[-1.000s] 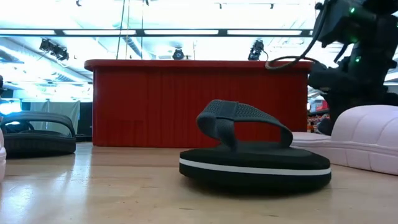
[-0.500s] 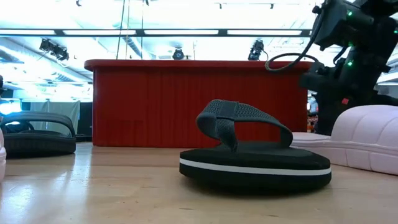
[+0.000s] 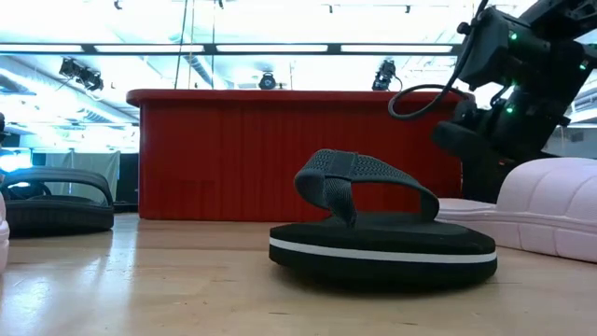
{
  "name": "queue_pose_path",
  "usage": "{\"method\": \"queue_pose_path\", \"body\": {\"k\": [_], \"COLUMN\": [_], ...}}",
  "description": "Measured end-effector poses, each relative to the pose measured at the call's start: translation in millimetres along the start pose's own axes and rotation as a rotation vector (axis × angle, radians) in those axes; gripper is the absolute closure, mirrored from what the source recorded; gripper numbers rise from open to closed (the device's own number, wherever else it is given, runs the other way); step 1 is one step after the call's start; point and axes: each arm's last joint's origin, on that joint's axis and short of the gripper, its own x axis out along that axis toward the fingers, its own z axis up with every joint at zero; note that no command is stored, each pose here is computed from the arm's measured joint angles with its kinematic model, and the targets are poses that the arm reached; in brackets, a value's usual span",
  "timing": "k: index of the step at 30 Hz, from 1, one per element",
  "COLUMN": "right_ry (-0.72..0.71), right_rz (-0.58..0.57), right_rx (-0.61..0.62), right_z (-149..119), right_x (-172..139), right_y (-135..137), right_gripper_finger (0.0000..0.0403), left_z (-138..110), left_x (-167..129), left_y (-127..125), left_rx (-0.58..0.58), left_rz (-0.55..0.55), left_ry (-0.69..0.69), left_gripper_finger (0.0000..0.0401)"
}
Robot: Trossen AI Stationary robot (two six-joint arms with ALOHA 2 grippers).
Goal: Pick and place slides into bin
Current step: Put the top black slipper into the red container
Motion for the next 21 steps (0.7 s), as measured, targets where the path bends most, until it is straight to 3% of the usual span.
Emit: {"method": "queue_pose_path", "body": {"k": [7, 13, 21], "right_ry": [0.041, 0.162, 0.247], "right_rz": [-0.008, 0.095, 0.366], "right_rx": [0.003, 0.01, -0.005], "right_z": [-2.8, -15.0, -19.1], "right_x": [-0.9, -21.0, -81.0], "right_y": [-1.5, 2.8, 18.3], "right_gripper_finger": [0.0389, 0.0398, 0.04], "left_z": [-1.1, -1.1, -1.1], "left_x": [0.0, 0.0, 0.0], "left_y": [0.5, 0.5, 0.5], "left_rx": [0.0, 0.005, 0.008], "left_rz": [0.005, 0.005, 0.005], "left_ry": [0.011, 0.011, 0.011], "left_gripper_finger": [0.0381, 0.0379, 0.0389]}}
